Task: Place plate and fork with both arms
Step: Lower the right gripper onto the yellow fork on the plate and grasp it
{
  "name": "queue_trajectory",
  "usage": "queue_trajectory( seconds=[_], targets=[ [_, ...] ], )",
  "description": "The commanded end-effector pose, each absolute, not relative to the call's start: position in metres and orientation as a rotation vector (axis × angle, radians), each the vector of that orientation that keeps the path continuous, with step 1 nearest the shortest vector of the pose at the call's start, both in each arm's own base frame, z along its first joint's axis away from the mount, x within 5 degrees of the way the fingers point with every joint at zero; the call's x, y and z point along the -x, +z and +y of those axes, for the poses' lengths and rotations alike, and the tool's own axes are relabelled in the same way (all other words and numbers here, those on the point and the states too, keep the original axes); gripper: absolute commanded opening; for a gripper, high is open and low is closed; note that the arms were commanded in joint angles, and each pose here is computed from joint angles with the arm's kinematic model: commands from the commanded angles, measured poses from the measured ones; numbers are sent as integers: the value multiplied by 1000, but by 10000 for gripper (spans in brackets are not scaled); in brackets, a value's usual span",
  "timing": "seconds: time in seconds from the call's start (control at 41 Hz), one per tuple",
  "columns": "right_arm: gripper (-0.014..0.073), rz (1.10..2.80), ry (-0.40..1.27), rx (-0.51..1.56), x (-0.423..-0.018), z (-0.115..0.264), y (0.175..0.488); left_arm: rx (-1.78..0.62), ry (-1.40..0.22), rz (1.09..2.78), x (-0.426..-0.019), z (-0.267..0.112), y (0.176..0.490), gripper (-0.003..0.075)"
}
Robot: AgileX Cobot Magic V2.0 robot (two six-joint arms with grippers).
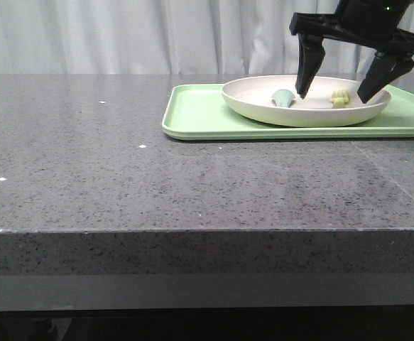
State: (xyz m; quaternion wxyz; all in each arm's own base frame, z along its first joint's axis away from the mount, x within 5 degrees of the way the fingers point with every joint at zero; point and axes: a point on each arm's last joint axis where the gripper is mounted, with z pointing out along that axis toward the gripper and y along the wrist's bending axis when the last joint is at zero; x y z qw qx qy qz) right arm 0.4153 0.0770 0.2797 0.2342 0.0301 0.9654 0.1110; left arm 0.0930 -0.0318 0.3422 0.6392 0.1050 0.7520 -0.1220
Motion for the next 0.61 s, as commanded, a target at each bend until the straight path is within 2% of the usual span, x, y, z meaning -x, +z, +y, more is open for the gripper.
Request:
queue_trajectory(
  seconds=[0.0,0.366,0.586],
  targets=[
    [652,2508,320,-105,-418,70,311,-218,-309,1611,-93,-32,359,-18],
    [639,2498,311,-130,-429,64,299,-218,-308,1617,-92,-32,358,-18],
    [447,2519,309,-131,-431,65,293,-218,-308,1617,-92,-32,358,-18]
  ],
)
